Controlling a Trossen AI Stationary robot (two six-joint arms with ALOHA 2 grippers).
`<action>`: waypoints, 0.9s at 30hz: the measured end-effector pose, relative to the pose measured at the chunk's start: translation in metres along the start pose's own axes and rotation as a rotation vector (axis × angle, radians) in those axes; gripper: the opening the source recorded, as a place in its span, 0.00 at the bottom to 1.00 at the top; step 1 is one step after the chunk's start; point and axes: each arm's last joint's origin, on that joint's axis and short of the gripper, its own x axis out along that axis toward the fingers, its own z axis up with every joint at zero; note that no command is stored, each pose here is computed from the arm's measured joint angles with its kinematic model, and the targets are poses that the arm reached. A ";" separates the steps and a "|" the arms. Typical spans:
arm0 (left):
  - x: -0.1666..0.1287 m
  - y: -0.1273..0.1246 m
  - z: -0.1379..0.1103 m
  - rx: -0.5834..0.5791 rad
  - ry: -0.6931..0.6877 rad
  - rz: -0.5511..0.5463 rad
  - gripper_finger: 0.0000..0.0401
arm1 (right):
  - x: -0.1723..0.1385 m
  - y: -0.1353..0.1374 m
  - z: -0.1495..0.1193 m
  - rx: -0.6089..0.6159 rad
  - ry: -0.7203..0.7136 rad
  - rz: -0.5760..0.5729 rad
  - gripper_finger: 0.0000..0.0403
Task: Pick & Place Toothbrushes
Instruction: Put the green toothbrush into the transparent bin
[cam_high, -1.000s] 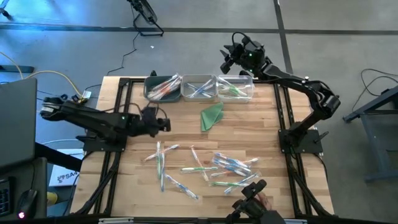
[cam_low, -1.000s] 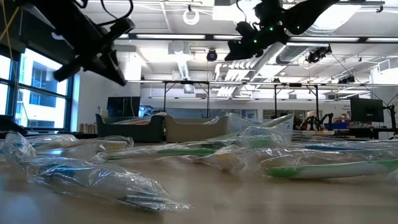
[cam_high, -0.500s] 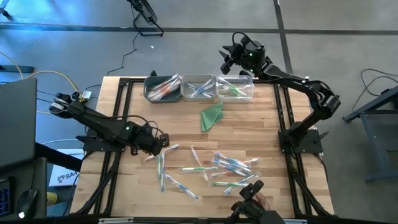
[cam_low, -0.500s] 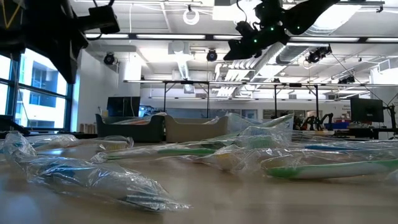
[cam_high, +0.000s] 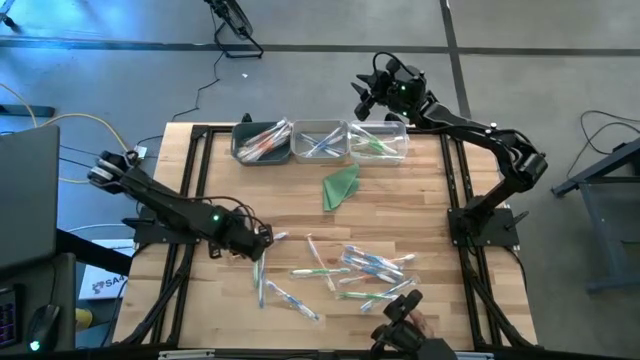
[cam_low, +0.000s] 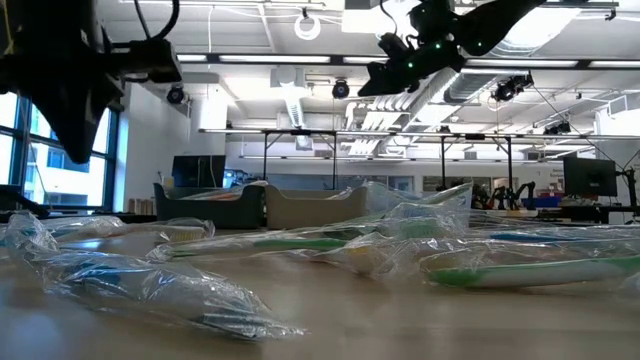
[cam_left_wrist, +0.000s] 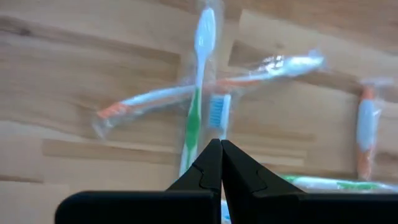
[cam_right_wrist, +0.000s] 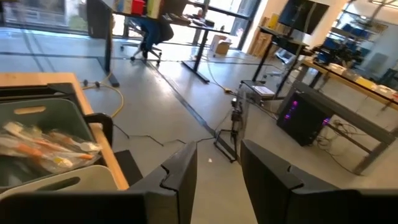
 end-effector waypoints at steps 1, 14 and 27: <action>0.003 -0.002 -0.002 -0.003 0.013 0.002 0.00 | 0.000 0.000 0.000 0.000 -0.003 0.011 0.29; 0.017 -0.007 -0.012 -0.038 0.093 0.051 0.03 | 0.003 0.004 -0.005 0.002 0.013 0.079 0.29; 0.033 -0.007 -0.017 -0.076 0.120 0.158 0.36 | 0.003 0.004 -0.006 0.005 0.027 0.084 0.29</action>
